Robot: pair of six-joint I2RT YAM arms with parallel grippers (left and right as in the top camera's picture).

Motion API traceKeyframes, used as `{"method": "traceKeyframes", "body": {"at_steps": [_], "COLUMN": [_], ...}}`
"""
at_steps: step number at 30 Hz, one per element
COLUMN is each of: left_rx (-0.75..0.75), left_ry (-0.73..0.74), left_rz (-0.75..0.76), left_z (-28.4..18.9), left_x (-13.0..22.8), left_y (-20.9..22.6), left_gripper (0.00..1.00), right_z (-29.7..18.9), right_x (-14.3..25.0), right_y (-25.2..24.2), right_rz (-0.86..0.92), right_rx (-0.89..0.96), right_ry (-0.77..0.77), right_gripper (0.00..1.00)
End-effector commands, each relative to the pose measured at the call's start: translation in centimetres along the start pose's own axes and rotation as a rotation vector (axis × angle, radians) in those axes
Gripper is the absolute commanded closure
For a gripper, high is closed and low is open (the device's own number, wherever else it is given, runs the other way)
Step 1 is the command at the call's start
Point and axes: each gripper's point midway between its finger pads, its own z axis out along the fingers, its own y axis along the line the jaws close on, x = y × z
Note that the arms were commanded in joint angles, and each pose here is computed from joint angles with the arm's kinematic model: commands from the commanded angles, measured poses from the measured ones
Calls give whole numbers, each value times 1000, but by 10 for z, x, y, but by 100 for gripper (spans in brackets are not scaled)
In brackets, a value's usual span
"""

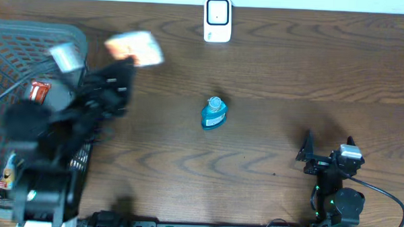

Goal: Scan the item barcode
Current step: 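Carry the orange box toward the scanner with the left gripper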

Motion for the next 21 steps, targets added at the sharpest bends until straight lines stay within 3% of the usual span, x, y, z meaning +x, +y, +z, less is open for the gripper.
{"method": "traceKeyframes", "body": {"at_steps": [1, 10, 13, 21], "left_rx": [-46, -79, -165, -395], "left_ry": [81, 373, 416, 492], "left_rz": [15, 86, 133, 113], "left_z": [44, 144, 157, 174], "left_x": [33, 193, 240, 325], "left_y": [3, -6, 8, 70], "left_gripper": [93, 93, 93, 93], "right_z": [0, 0, 0, 0], "right_x": [1, 1, 1, 1], "right_y": [0, 0, 0, 0], "right_rz": [-13, -12, -12, -12], "right_rx": [4, 3, 3, 4], "right_ry": [2, 2, 2, 2], "right_gripper": [1, 1, 1, 1]}}
